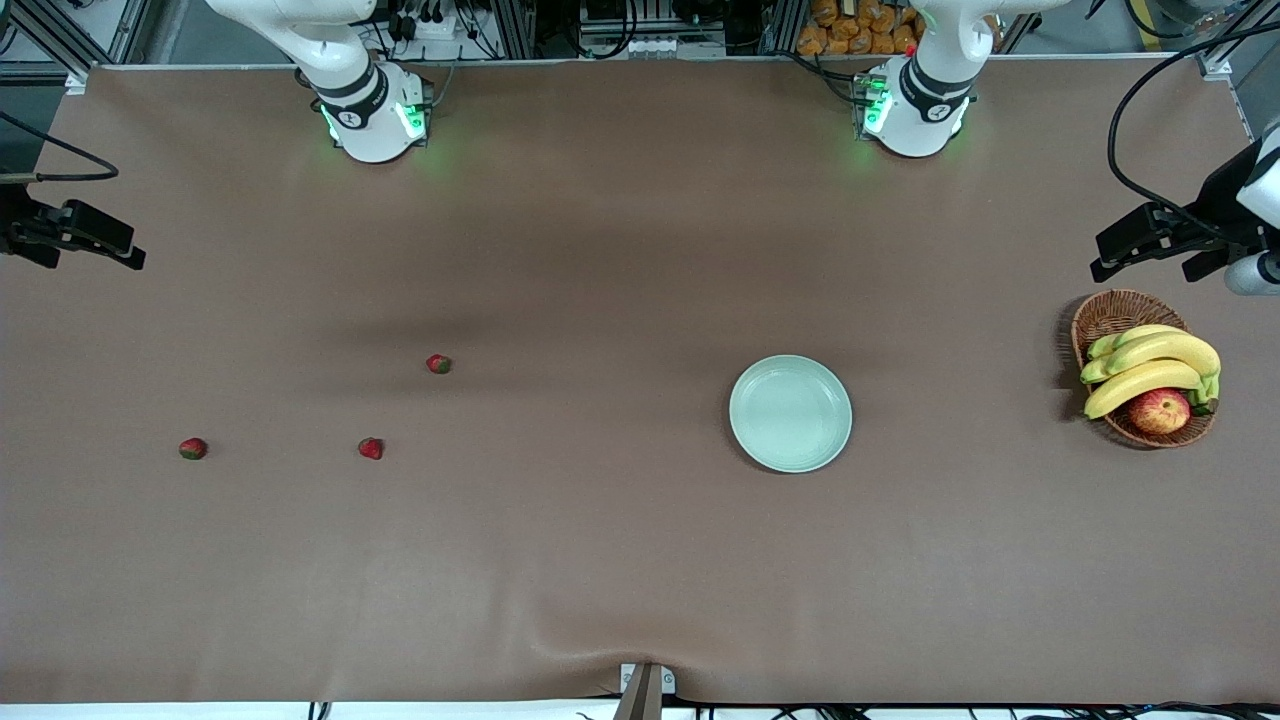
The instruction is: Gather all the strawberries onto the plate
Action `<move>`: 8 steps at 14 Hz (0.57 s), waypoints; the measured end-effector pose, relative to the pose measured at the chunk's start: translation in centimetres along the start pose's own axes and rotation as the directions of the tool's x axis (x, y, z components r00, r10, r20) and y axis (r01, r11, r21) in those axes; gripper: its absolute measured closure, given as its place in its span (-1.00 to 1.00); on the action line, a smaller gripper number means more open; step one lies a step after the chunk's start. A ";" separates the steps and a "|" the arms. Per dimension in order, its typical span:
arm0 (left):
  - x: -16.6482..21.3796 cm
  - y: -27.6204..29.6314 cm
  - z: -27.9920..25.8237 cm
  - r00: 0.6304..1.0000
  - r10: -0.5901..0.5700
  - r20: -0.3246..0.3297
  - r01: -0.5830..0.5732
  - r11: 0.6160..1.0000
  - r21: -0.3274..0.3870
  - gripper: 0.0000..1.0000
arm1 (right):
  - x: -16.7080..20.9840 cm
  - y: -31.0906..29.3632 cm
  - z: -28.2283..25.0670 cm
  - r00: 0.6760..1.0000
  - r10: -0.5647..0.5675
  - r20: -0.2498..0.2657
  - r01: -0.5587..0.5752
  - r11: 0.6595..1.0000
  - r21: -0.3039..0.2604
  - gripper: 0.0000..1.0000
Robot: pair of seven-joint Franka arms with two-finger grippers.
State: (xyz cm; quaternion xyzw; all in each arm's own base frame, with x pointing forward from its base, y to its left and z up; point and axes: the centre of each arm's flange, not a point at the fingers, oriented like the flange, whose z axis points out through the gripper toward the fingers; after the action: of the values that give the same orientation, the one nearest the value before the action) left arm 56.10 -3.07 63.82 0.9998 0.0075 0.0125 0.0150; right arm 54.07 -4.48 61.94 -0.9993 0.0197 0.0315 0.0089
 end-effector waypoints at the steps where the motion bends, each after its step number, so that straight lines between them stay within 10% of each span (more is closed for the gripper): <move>1: 0.0 0.0 0.0 1.000 0.000 0.001 0.000 1.000 0.000 -1.00 | 0.0 0.0 0.0 1.000 0.000 0.000 0.000 1.000 0.000 -1.00; 8: 0.0 -0.1 0.3 1.000 -0.001 0.007 0.001 1.000 0.001 -1.00 | 0.0 0.0 0.0 1.000 0.000 0.000 0.000 1.000 0.000 -1.00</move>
State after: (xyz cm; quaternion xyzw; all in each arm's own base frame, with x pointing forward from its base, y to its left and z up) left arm 56.10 -3.02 63.47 0.9998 0.0079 0.0087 0.0148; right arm 54.07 -4.48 61.96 -0.9993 0.0198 0.0313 0.0089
